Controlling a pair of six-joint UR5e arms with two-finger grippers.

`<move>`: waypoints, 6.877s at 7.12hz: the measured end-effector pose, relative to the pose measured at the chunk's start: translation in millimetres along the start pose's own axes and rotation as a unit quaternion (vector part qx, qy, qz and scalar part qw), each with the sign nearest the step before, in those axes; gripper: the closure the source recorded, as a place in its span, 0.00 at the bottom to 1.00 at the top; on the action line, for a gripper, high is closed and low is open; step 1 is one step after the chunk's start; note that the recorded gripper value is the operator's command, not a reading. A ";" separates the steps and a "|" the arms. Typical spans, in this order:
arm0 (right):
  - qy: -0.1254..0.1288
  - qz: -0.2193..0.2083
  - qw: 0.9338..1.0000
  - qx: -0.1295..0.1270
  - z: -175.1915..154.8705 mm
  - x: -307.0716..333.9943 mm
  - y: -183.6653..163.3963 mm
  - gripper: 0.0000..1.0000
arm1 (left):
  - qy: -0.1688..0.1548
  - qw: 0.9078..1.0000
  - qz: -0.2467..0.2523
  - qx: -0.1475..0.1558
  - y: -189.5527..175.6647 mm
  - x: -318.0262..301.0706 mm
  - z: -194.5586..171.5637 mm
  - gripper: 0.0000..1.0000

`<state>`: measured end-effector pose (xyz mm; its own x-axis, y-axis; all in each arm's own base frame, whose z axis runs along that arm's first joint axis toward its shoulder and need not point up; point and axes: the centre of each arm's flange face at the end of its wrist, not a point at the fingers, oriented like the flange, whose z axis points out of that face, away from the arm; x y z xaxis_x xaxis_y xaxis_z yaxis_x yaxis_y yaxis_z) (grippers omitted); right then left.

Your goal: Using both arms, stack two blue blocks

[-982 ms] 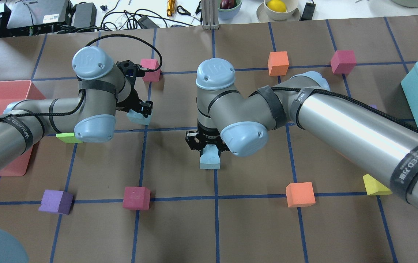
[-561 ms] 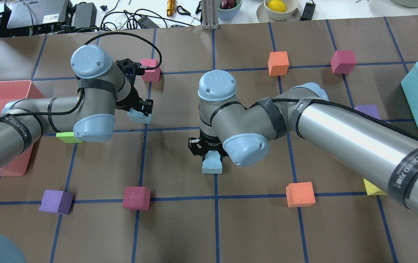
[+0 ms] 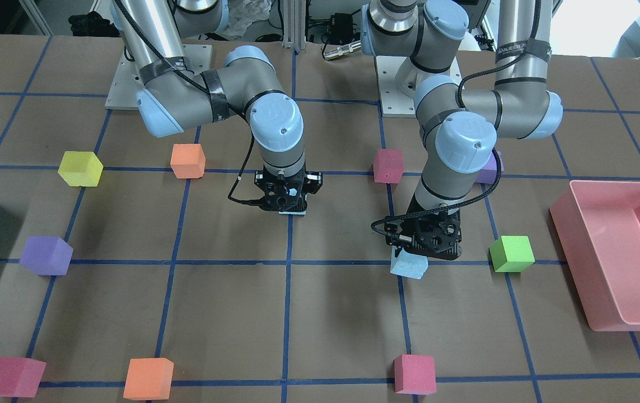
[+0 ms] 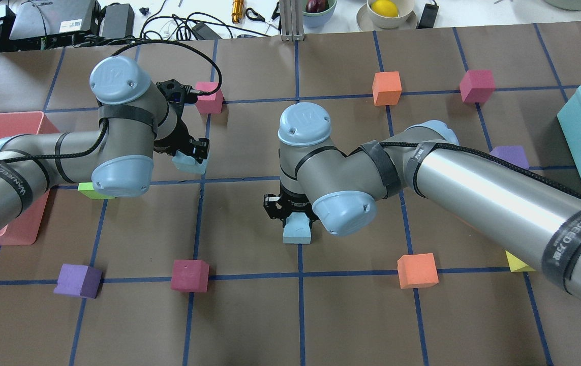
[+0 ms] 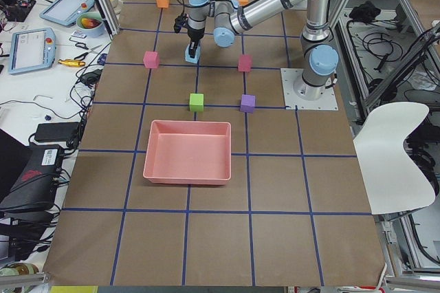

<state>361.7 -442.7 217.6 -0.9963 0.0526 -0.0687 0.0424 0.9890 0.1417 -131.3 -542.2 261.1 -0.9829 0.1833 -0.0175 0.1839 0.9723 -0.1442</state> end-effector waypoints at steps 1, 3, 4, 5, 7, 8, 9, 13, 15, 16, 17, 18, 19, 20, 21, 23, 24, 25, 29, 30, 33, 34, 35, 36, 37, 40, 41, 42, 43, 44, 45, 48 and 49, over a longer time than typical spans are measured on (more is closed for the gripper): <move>-0.004 -0.001 1.000 0.006 -2.9 0.3 -2.6 0.00 | 0.000 1.000 0.001 -0.001 1.8 1.9 -5.0 1.00; -0.011 0.002 1.000 0.017 -14.9 4.8 -9.2 0.00 | 0.004 1.000 -0.003 -0.005 4.5 5.3 -10.6 1.00; -0.018 0.011 0.999 0.031 -35.9 14.1 -13.9 0.00 | 0.006 1.000 -0.011 -0.006 5.3 12.9 -11.4 1.00; -0.025 0.023 0.998 0.046 -64.4 33.3 -21.1 0.00 | 0.009 1.000 -0.009 -0.003 6.9 28.7 -15.0 1.00; -0.028 0.032 0.996 0.079 -122.6 94.3 -37.2 0.00 | 0.013 1.000 -0.001 0.005 15.4 71.5 -28.9 1.00; -0.013 0.029 0.995 0.090 -147.1 125.2 -40.8 0.00 | 0.015 1.000 -0.004 0.000 24.4 98.6 -32.5 1.00; -0.001 0.024 0.996 0.089 -173.8 145.0 -42.5 0.00 | 0.018 1.000 -0.006 -0.003 33.1 124.9 -36.7 1.00; 0.006 0.056 0.995 0.078 -268.9 186.0 -57.7 0.00 | 0.029 1.000 -0.003 -0.010 57.2 201.2 -35.1 1.00; 0.008 0.060 0.994 0.085 -280.8 193.0 -55.1 0.00 | 0.029 0.999 0.003 -0.017 68.6 223.7 -29.9 1.00; 0.008 0.061 0.994 0.089 -286.3 193.8 -50.7 0.00 | 0.028 0.999 0.003 -0.023 73.1 227.9 -25.2 1.00; 0.007 0.060 0.994 0.094 -292.1 193.9 -44.8 0.00 | 0.029 0.999 0.004 -0.028 76.5 230.2 -20.8 1.00; 0.008 0.060 0.994 0.096 -294.6 194.4 -40.4 0.00 | 0.030 0.999 0.004 -0.033 79.1 232.4 -17.6 1.00; 0.012 0.060 0.993 0.098 -295.9 195.5 -38.6 0.00 | 0.030 0.999 0.004 -0.035 81.2 235.8 -15.7 1.00; 0.020 0.058 0.993 0.100 -297.3 197.0 -38.0 0.00 | 0.030 0.999 0.006 -0.037 83.3 239.6 -14.4 1.00; 0.024 0.049 0.993 0.103 -299.8 198.0 -37.8 0.00 | 0.028 0.999 0.009 -0.038 84.7 241.8 -13.0 1.00; 0.035 0.033 0.993 0.110 -310.3 200.0 -28.3 0.00 | 0.026 0.999 0.012 -0.039 86.9 245.4 -11.2 1.00; 0.042 0.031 0.994 0.095 -309.3 201.6 -20.7 0.00 | 0.025 0.999 0.014 -0.039 87.2 246.5 -11.4 0.89; 0.046 0.030 0.996 0.065 -301.1 202.6 -15.0 0.00 | 0.025 0.999 0.015 -0.039 87.7 247.1 -11.2 0.07; 0.046 0.023 0.998 0.037 -294.8 203.5 -13.7 0.00 | 0.021 0.997 0.012 -0.070 86.3 239.9 -3.6 0.00; 0.046 0.024 0.998 0.037 -295.1 204.0 -13.9 0.00 | 0.030 0.996 0.006 -0.080 64.6 235.6 -69.2 0.00; 0.045 0.025 0.998 0.039 -295.9 204.3 -14.0 0.00 | 0.046 0.995 -0.012 -0.091 47.5 212.5 -145.8 0.00; 0.045 0.025 0.998 0.040 -295.9 204.3 -14.3 0.00 | 0.048 0.995 -0.014 -0.087 36.9 188.1 -149.3 0.00; 0.046 0.025 0.998 0.040 -295.6 204.4 -14.5 0.00 | 0.048 0.996 -0.010 -0.080 23.6 150.9 -151.3 0.00; 0.048 0.025 0.998 0.039 -295.1 204.8 -14.3 0.00 | 0.047 0.996 -0.006 -0.070 13.5 111.7 -156.5 0.00; 0.050 0.025 0.998 0.038 -295.3 205.2 -13.7 0.00 | 0.044 0.997 -0.003 -0.057 8.0 74.5 -165.9 0.00; 0.049 0.025 0.998 0.038 -294.8 205.1 -14.2 0.00 | 0.018 0.999 -0.005 -0.028 18.3 20.2 -205.5 0.00; 0.047 0.025 0.998 0.039 -295.2 204.7 -14.3 0.00 | -0.002 1.000 -0.005 -0.025 25.4 12.9 -217.6 0.00; 0.045 0.026 0.998 0.042 -296.9 204.2 -14.6 0.00 | -0.011 1.000 -0.007 -0.023 30.3 7.6 -225.5 0.00; 0.043 0.027 0.997 0.051 -300.1 203.7 -15.6 0.00 | -0.014 1.000 -0.013 -0.022 32.5 0.3 -229.6 0.00; 0.042 0.027 0.997 0.063 -303.3 203.3 -17.3 0.00 | -0.014 1.000 -0.017 -0.019 34.3 -5.7 -233.3 0.00; 0.041 0.026 0.996 0.070 -304.8 203.1 -18.5 0.00 | -0.014 1.000 -0.018 -0.017 36.5 -6.8 -236.9 0.00; 0.042 0.025 0.996 0.072 -303.3 203.2 -19.7 0.00 | -0.010 1.000 -0.019 -0.015 40.4 -5.4 -239.7 0.00; 0.042 0.025 0.996 0.071 -303.1 203.3 -19.6 0.00 | -0.008 1.000 -0.019 -0.022 40.9 -5.9 -233.8 0.00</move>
<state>135.5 -493.3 500.2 -0.9951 0.0968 0.0185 0.0969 0.9953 0.0009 -115.8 -469.6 486.6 -0.9893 0.1432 -0.0293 0.1455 0.9841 -0.1015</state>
